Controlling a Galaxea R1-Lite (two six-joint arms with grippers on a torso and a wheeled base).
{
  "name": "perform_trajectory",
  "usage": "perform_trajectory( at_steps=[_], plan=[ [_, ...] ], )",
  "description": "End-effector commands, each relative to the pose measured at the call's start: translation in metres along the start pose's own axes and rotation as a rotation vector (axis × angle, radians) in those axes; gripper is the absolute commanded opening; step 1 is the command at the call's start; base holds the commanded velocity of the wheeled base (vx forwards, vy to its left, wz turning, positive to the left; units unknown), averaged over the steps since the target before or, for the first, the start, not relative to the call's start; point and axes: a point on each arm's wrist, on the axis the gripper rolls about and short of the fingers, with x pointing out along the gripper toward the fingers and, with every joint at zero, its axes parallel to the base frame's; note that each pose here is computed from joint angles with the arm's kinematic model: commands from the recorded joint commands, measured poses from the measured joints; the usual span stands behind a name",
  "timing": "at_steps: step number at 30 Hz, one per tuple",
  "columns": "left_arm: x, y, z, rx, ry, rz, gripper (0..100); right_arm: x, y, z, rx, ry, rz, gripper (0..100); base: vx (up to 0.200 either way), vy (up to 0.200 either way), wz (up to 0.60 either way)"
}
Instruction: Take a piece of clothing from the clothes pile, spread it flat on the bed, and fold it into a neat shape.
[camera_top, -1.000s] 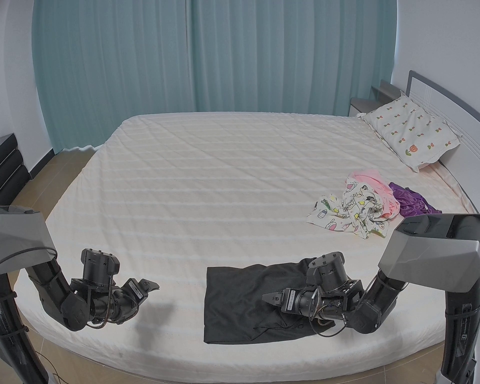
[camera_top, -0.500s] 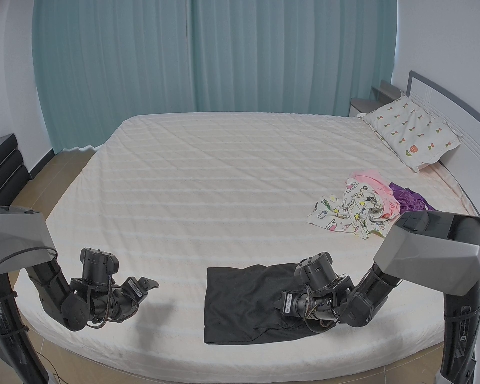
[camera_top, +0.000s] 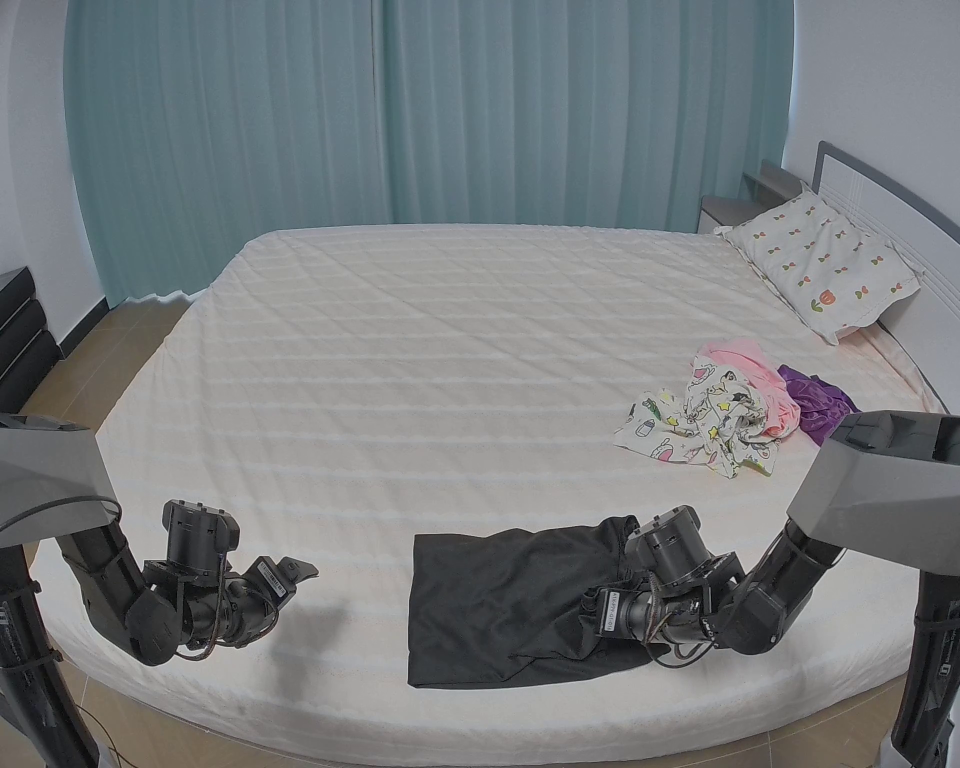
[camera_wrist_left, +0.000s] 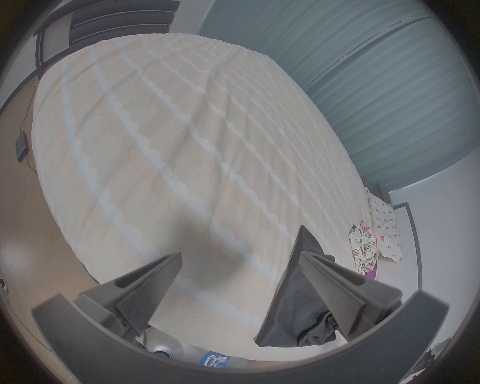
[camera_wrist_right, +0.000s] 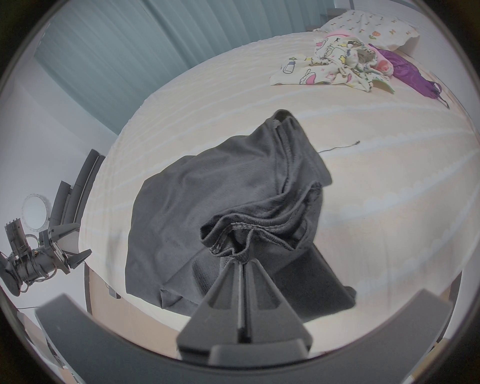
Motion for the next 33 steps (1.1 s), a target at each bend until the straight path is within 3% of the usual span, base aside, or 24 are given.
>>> perform_trajectory(
  at_steps=[1, 15, 16, 22, 29, 33],
  plan=[
    [0.001, 0.001, -0.001, -0.001, 0.004, 0.005, 100, -0.024, -0.013, 0.003, 0.023, -0.014, -0.011, 0, 0.000, 0.000, 0.00],
    [0.001, 0.001, -0.002, 0.000, 0.007, 0.005, 100, -0.044, -0.049, -0.024, 0.043, 0.070, -0.092, 0, 0.000, 0.000, 0.00],
    [0.001, 0.001, -0.002, 0.002, 0.008, 0.007, 100, -0.045, -0.051, -0.024, 0.044, 0.072, -0.098, 100, 0.000, 0.000, 0.00],
    [0.001, 0.001, -0.002, 0.000, 0.008, 0.007, 100, -0.055, -0.058, -0.025, 0.046, 0.064, -0.111, 100, 0.000, 0.000, 0.00],
    [0.001, 0.001, -0.002, 0.000, 0.008, 0.007, 100, -0.070, -0.057, -0.008, 0.108, -0.014, -0.063, 100, 0.000, 0.000, 0.00],
    [0.001, 0.001, -0.002, -0.001, 0.007, 0.007, 100, -0.056, -0.055, -0.009, 0.143, 0.030, -0.024, 100, 0.000, 0.000, 0.00]
  ],
)
